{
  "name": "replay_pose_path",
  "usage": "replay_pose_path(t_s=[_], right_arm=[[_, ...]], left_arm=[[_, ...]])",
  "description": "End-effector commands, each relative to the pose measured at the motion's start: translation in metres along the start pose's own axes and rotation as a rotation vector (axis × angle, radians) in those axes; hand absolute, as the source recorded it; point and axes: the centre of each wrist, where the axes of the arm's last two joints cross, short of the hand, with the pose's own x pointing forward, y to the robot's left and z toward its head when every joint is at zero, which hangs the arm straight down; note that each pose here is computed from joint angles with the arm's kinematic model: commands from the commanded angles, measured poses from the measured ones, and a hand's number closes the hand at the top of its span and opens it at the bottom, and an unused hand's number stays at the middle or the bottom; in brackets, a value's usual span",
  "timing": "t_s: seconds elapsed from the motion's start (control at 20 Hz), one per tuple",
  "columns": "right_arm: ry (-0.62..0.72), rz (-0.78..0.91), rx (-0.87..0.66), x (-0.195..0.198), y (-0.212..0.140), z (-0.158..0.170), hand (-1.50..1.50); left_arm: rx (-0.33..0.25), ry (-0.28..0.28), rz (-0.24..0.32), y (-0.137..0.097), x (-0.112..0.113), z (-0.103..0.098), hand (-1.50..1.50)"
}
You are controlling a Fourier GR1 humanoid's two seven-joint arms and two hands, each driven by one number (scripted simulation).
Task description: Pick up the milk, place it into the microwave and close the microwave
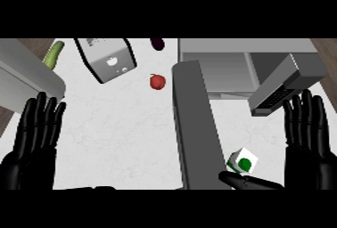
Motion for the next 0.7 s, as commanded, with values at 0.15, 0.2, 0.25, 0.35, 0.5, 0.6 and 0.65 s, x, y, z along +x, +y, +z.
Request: replay_pose_path(t_s=[0.15, 0.2, 0.25, 0.35, 0.5, 0.6, 0.65], right_arm=[[0.057, 0.062, -0.021, -0.036, 0.008, 0.02, -1.5], [0.068, 0.064, -0.021, -0.042, -0.01, 0.018, -1.5], [0.087, 0.035, -0.039, -0.047, -0.016, 0.021, -1.5], [0.098, 0.073, -0.029, -0.048, -0.016, 0.011, -1.5], [0.114, 0.057, -0.055, -0.074, -0.026, 0.03, -1.5], [0.138, 0.063, -0.061, -0.086, -0.02, 0.047, -1.5], [0.138, 0.109, -0.068, -0.086, -0.028, 0.048, -1.5]], left_arm=[[0.003, 0.014, 0.0, -0.005, -0.002, 0.006, -1.5], [0.008, -0.009, -0.003, 0.002, 0.013, 0.027, -1.5], [0.014, -0.005, 0.005, 0.005, 0.017, 0.018, -1.5], [0.003, 0.02, 0.005, 0.003, 0.006, 0.018, -1.5], [-0.002, -0.003, 0.006, -0.002, -0.002, 0.028, -1.5], [-0.013, 0.002, 0.004, -0.003, 0.019, 0.035, -1.5], [-0.003, -0.011, 0.007, -0.002, 0.01, 0.043, -1.5]])
